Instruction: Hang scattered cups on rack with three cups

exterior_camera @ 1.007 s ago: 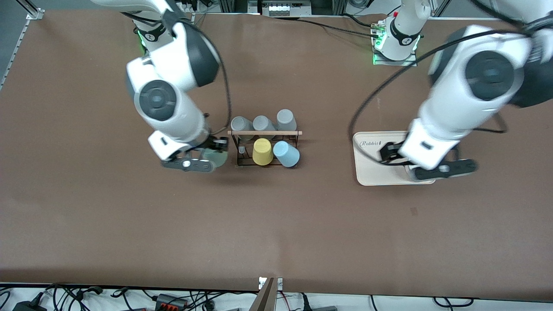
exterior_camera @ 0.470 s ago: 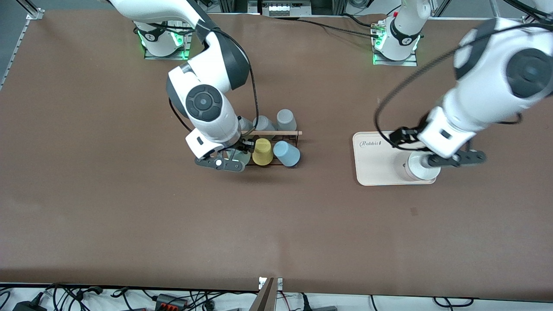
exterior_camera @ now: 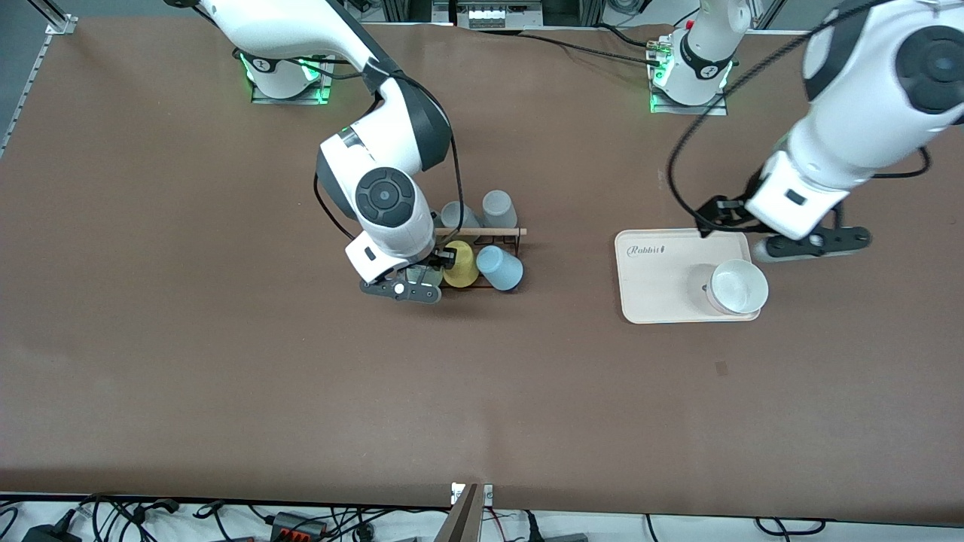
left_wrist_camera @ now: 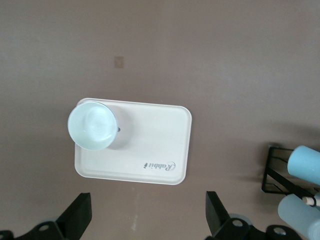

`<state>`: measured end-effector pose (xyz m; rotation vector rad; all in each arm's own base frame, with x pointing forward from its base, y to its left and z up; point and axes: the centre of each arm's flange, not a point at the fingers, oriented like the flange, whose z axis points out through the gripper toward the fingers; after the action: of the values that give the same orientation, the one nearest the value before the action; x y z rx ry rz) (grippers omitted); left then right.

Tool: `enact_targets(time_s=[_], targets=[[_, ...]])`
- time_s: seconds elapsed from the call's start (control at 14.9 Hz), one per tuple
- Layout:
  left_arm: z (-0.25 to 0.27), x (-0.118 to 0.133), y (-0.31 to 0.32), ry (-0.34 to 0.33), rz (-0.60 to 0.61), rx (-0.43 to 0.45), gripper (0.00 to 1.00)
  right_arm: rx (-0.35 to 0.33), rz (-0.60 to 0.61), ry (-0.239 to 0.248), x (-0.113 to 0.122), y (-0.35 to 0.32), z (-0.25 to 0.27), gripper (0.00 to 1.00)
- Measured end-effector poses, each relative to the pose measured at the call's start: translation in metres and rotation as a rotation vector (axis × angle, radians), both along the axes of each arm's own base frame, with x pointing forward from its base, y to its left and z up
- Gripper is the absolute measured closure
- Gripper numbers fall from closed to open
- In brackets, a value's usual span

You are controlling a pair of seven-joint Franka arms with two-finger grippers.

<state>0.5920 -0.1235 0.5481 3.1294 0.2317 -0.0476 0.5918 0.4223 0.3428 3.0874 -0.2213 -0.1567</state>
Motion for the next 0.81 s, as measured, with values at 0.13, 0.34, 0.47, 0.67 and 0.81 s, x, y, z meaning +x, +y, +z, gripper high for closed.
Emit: enact_targets(time_s=[0.13, 0.34, 0.47, 0.67, 0.81], targets=[[0.002, 0.007, 0.034, -0.004, -0.051, -0.004, 0.0, -0.007, 0.003, 0.008, -0.001, 0.002, -0.013, 0.35], [0.008, 0.003, 0.063, 0.009, -0.106, -0.009, 0.0, -0.025, 0.01, 0.013, -0.004, 0.003, -0.027, 0.35], [0.014, -0.005, 0.058, 0.009, -0.114, -0.005, 0.0, -0.022, 0.01, 0.007, -0.003, 0.004, -0.028, 0.35], [0.014, -0.007, 0.062, 0.008, -0.08, -0.001, 0.0, -0.026, 0.006, 0.004, -0.001, 0.0, -0.028, 0.23], [0.014, -0.007, 0.064, 0.006, -0.072, -0.002, 0.0, -0.023, 0.021, -0.01, 0.008, -0.009, -0.023, 0.05]])
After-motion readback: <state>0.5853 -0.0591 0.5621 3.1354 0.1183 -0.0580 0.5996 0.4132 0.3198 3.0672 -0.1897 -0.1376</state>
